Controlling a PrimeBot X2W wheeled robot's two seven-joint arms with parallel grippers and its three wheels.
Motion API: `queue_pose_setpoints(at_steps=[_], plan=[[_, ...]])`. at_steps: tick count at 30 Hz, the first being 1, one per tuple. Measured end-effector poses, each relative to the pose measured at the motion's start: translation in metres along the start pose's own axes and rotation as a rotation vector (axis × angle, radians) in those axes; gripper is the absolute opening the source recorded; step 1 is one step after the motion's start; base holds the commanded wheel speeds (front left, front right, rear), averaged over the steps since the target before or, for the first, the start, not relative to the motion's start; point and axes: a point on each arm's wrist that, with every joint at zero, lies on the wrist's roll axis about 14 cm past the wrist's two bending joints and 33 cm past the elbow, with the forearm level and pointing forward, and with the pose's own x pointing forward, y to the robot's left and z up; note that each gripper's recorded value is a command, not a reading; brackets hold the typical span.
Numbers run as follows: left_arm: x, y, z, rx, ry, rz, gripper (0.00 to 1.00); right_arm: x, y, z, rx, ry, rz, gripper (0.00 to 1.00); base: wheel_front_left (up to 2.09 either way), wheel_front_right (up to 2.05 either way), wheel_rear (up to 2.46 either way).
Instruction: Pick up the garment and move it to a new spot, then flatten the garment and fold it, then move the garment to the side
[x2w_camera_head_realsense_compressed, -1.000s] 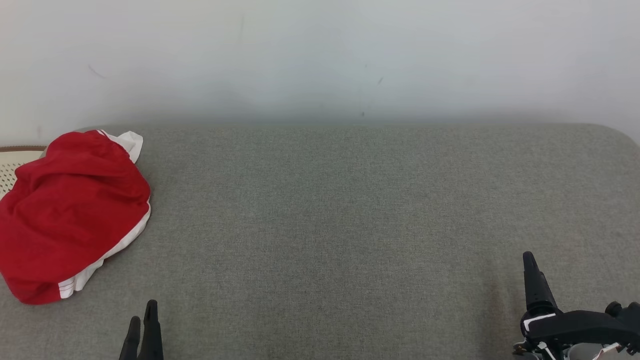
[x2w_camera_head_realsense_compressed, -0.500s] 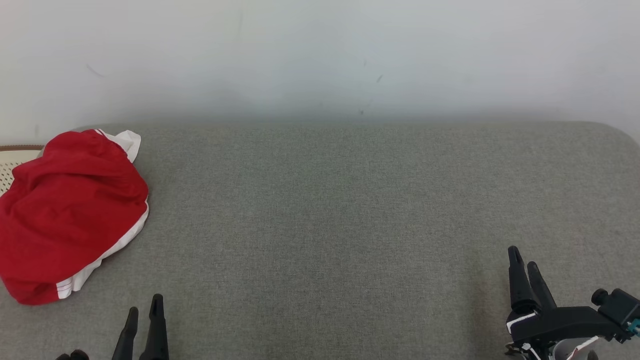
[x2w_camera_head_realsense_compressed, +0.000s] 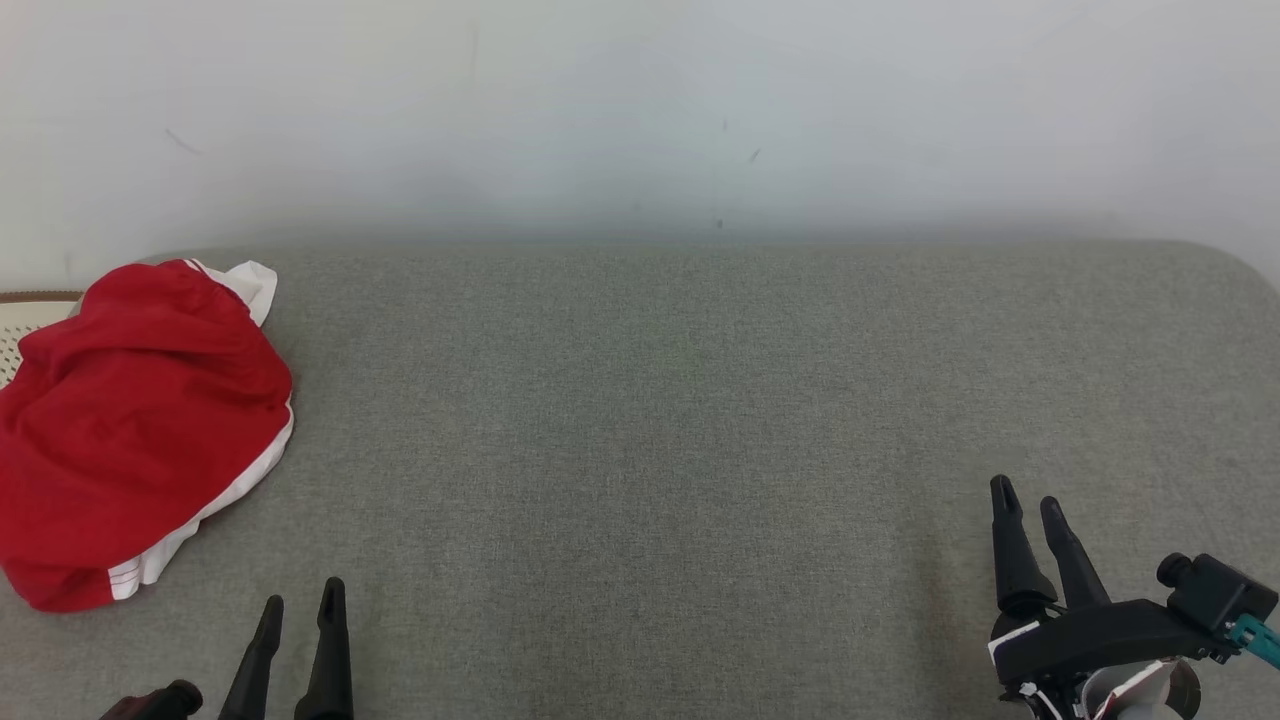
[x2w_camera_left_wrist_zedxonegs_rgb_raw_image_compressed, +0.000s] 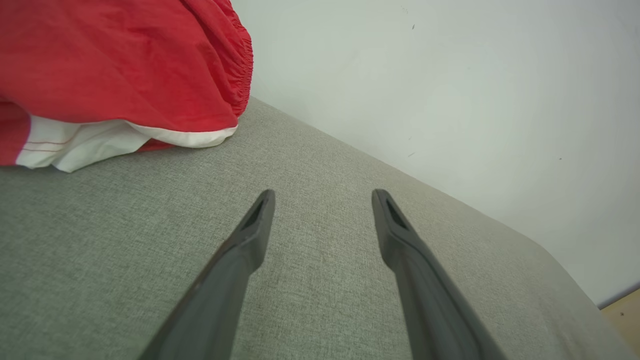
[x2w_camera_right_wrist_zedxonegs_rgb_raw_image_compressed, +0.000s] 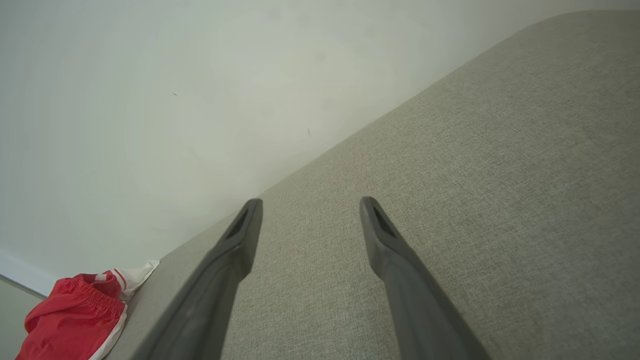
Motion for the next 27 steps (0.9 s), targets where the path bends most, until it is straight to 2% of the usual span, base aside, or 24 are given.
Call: queue_pose_setpoints(at_steps=[27], plan=[[0.006, 0.002, -0.002, 0.275, -0.001, -0.005, 1.00, -0.003, 0.018, -0.003, -0.224, -0.015, 0.084, 1.00, 0.00, 0.00, 0.00]])
